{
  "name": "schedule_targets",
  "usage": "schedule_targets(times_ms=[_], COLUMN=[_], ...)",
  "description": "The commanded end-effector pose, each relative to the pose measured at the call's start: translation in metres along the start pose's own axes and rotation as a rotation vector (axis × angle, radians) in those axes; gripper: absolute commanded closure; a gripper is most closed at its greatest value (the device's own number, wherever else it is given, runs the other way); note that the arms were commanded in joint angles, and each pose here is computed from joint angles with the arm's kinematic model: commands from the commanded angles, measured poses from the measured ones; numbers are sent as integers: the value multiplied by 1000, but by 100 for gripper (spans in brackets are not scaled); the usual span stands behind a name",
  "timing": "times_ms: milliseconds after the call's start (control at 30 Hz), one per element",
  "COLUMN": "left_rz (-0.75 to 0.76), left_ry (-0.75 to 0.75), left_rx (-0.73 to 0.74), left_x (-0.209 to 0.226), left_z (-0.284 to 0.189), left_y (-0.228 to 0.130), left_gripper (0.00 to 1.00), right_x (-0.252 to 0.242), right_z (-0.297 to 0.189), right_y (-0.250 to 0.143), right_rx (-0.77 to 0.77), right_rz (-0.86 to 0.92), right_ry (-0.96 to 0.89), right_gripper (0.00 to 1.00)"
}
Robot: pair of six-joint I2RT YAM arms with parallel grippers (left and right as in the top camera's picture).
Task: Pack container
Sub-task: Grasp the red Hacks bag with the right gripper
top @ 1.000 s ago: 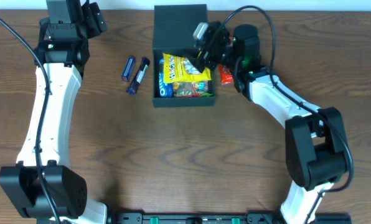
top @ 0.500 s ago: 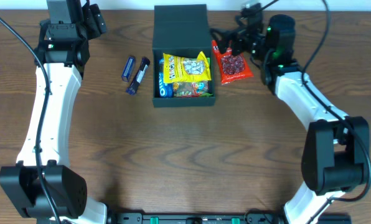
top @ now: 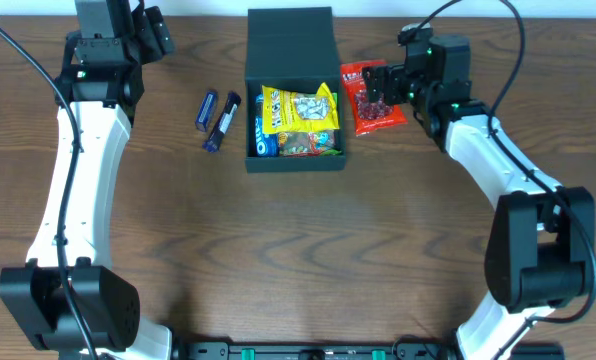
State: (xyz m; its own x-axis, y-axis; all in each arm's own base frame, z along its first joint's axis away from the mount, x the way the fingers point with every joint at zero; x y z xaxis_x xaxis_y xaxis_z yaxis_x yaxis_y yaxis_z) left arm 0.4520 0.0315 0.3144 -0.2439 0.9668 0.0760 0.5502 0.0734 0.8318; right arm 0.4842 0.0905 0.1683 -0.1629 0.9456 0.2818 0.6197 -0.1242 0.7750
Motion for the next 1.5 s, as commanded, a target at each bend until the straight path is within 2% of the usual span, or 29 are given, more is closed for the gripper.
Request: schedule_targets(times_ms=[0,200,367,767,900,1067,1100,1133,1200,1367,1467], left_rz=[-7,-6,-6,-6,-6,-6,-6,-6,-6,-6,-6], left_ry=[-10,-28,-28,-28,-28,-28,-28,-28,-28,-28,-28], left_rx=[-31,-30,-30,-30,-30,-30,-30,-30,-30,-30,-30], left_x=[1,-1,-1,-1,-1,-1,-1,-1,-1,-1,-1], left_z=[-8,-8,-8,-8,-8,-8,-8,-8,-8,-8,-8], left_y=[10,10,10,10,10,10,10,10,10,10,10], left_gripper=[3,3,3,3,3,3,3,3,3,3,3], right_x=[-9,-6,-1,-14,-15,-17,-17,-18,-19,-18,-11], right_z=[12,33,46,68,68,67,67,66,66,63,51], right_y=[-10,-36,-51,-80,-79,-82,-83,-85,-87,-86,-66], right_rx=[17,82,106,156,155,168,173,184,198,204,152], right_rz=[-73,-74,-89,-94,-95,-95,-95,-94,-94,-86,-89], right_ry=[-110,-103,-110,-174,-187,-198,-202,-207,-210,-211,-200], right_gripper=[8,16,16,26,36,58,65,83,97,99,99])
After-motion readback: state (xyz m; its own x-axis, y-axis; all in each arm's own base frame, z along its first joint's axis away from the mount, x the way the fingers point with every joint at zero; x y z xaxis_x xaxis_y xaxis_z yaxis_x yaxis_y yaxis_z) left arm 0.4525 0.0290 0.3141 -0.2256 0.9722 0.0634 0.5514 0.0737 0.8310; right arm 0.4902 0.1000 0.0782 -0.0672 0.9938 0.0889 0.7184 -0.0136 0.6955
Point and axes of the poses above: each gripper's point midway between its finger pads, its own z axis out along the fingers, its own x axis along the line the jaws close on, y = z × x, the point moved 6 cm from there along -z, back along the fingers, and after that the axes turned 9 degrees about z, right-handed, at the moved point
